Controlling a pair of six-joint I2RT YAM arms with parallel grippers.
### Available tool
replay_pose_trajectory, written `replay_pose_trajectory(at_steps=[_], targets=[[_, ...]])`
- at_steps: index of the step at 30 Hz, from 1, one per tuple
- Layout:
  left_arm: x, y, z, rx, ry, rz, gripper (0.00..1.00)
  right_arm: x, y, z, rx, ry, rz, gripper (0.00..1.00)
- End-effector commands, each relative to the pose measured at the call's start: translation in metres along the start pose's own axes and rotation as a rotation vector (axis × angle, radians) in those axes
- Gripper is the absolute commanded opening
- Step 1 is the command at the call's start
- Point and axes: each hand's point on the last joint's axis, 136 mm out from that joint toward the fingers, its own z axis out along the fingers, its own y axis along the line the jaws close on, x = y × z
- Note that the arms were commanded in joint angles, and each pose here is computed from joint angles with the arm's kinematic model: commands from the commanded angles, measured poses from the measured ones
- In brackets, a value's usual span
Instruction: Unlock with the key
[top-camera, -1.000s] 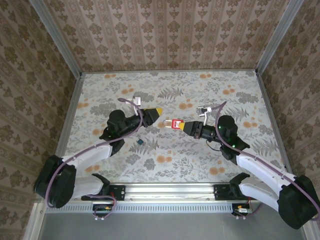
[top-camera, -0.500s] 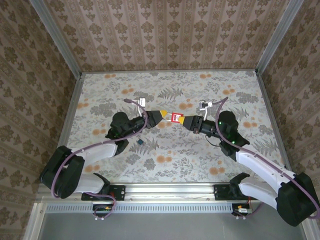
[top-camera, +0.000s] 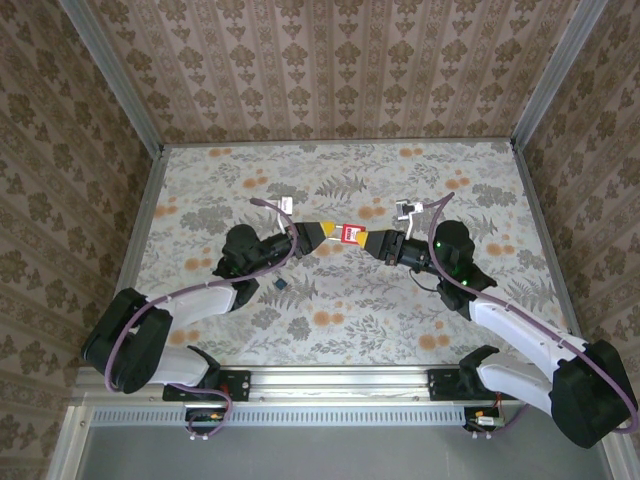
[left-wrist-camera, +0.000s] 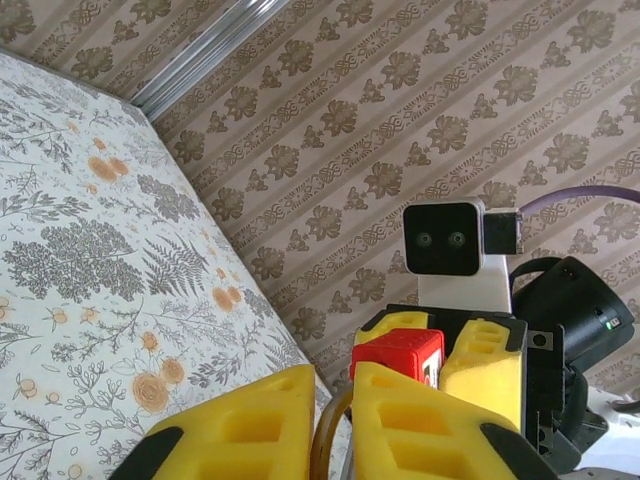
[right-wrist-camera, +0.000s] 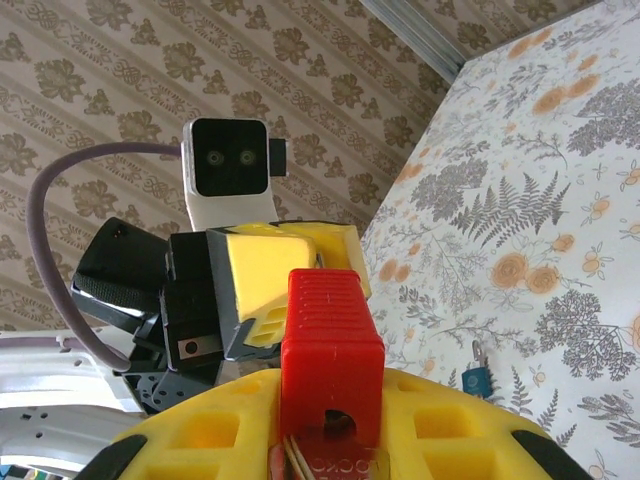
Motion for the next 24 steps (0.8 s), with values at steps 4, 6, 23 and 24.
replay_pose_trajectory(at_steps=[4, 6, 23, 24], targets=[[-0.004, -0.013, -0.001, 0.025, 0.010, 0.060, 0.02, -0.017, 0.014, -0.003, -0.028, -0.057, -0.051, 0.23], [-0.006, -0.013, -0.003, 0.015, 0.009, 0.070, 0.00, -0.017, 0.013, -0.004, -0.024, -0.057, -0.050, 0.23], [-0.022, -0.009, -0.015, 0.002, -0.005, 0.086, 0.00, -0.018, 0.008, -0.012, -0.010, -0.081, -0.034, 0.22], [-0.023, -0.008, -0.016, 0.000, -0.008, 0.084, 0.00, -0.017, 0.007, -0.013, -0.008, -0.081, -0.033, 0.22]])
